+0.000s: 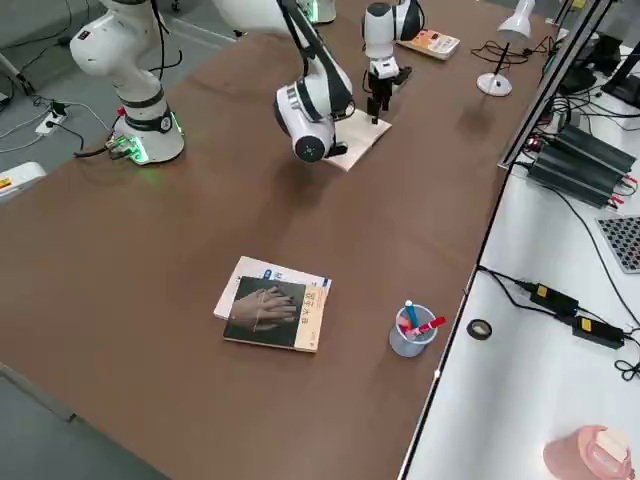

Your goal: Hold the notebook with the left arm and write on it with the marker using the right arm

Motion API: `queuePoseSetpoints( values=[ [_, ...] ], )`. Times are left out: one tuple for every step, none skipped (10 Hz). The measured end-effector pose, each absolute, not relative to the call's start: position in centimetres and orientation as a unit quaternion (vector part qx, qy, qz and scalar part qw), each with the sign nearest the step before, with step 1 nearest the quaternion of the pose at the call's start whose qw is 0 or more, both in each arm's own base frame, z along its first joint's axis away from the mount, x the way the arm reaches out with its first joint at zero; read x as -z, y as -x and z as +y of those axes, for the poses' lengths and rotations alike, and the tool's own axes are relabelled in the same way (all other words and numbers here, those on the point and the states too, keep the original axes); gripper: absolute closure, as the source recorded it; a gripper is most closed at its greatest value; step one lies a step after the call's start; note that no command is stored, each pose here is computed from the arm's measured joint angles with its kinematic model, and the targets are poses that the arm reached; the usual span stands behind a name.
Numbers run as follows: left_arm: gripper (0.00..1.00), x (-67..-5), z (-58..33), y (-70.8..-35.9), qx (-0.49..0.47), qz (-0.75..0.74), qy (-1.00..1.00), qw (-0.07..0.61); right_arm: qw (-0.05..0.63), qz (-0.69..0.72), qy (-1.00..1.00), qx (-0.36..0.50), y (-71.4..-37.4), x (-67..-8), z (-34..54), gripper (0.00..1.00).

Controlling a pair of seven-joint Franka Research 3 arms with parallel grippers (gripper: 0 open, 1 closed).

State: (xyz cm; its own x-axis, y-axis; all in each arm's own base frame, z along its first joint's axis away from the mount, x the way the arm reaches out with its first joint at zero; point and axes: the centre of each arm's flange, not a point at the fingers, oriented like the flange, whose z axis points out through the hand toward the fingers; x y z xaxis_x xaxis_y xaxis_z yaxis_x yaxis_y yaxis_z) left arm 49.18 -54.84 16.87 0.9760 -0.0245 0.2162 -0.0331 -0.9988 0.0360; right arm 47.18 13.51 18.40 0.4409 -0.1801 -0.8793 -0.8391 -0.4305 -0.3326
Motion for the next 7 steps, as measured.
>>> queuePoseSetpoints(
  values=[
    [0.00, -16.9, -54.8, -49.2, -0.108, -0.014, -0.994, 0.020, 0.410, 0.340, 0.744, -0.404, -46.7, -17.9, 13.5, 0.82],
    [0.00, -16.9, -54.8, -49.2, -0.108, -0.014, -0.994, 0.020, 0.410, 0.338, 0.744, -0.405, -46.3, -17.5, 13.4, 0.82],
    [0.00, -16.9, -54.8, -49.2, -0.108, -0.014, -0.994, 0.020, 0.410, 0.336, 0.744, -0.407, -45.9, -17.0, 13.4, 0.82],
    [0.00, -16.9, -54.8, -49.2, -0.108, -0.014, -0.994, 0.020, 0.411, 0.333, 0.745, -0.407, -45.5, -16.7, 13.3, 0.82],
    [0.00, -16.9, -54.8, -49.2, -0.108, -0.014, -0.994, 0.020, 0.411, 0.330, 0.746, -0.407, -45.2, -16.4, 13.2, 0.82],
    [0.00, -16.9, -54.8, -49.2, -0.108, -0.014, -0.994, 0.020, 0.411, 0.329, 0.746, -0.408, -44.9, -16.2, 13.2, 0.82],
    [0.00, -16.9, -54.8, -49.2, -0.108, -0.014, -0.994, 0.020, 0.411, 0.329, 0.746, -0.408, -44.8, -16.0, 13.1, 0.82]
  ],
)
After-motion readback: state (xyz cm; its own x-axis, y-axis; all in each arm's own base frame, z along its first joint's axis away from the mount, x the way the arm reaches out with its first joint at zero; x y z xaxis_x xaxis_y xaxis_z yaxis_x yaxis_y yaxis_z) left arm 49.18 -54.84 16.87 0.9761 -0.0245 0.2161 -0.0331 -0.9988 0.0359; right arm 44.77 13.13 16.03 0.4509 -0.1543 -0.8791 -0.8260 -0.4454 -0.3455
